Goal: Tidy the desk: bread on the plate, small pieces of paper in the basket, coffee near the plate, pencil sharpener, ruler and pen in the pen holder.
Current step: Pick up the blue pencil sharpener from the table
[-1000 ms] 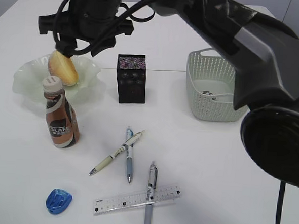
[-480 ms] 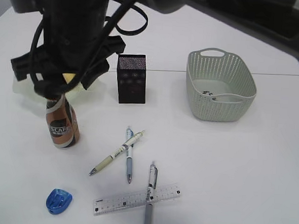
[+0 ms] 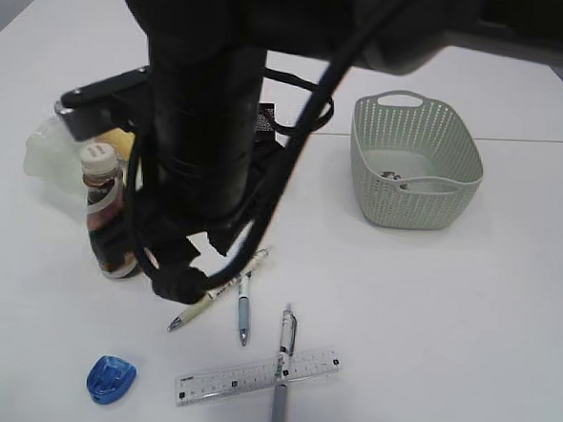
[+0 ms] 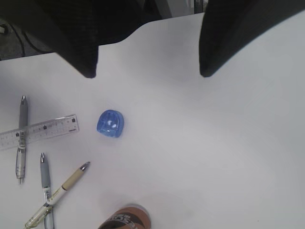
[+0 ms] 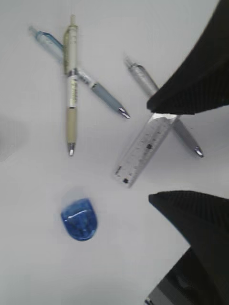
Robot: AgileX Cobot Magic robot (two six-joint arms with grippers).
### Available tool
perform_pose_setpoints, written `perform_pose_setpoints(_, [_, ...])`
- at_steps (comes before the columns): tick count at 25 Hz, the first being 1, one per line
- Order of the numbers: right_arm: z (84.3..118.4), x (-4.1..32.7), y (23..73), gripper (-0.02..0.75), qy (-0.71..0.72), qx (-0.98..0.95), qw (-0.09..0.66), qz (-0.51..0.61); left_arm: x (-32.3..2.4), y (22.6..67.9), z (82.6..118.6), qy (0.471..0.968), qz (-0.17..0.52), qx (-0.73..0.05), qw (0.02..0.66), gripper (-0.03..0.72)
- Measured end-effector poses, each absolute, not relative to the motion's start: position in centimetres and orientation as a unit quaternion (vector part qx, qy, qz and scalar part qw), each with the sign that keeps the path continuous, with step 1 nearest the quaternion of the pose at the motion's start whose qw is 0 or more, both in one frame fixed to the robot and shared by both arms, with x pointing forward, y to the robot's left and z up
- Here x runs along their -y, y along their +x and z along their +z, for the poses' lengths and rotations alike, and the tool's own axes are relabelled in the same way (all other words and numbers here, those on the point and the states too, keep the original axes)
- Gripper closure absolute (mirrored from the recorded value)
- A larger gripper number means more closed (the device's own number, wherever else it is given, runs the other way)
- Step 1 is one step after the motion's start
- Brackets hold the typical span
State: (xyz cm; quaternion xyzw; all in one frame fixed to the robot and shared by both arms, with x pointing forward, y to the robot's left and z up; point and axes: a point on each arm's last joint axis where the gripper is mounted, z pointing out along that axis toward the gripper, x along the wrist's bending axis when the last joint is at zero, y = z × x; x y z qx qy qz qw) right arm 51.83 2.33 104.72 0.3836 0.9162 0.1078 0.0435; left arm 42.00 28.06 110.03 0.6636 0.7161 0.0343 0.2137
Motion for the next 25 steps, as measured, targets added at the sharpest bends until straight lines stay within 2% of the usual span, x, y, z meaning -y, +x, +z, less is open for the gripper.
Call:
perform_pose_setpoints(6, [103.4,1.1,49.9,0.358,0.383,-0.921,0.026,0.060,-28.1,42.0,110.0,0.664,0.034,-0.716,0.213,0.201])
perform_pose_setpoints(12, [102.5,7.6,50.9,0.358,0.452,-0.891,0.013,0.041,-28.2,42.0,110.0,0.666,0.040,-0.716,0.208,0.201])
perform_pose_setpoints(20, [104.9,17.9,54.0,0.359,0.567,-0.819,0.042,0.077,-28.3,42.0,110.0,0.666,0.042,-0.716,0.205,0.201])
perform_pose_setpoints(25, [106.5,23.1,54.7,0.359,0.631,-0.767,0.057,0.099,-28.7,42.0,109.9,0.672,0.061,-0.714,0.188,0.201])
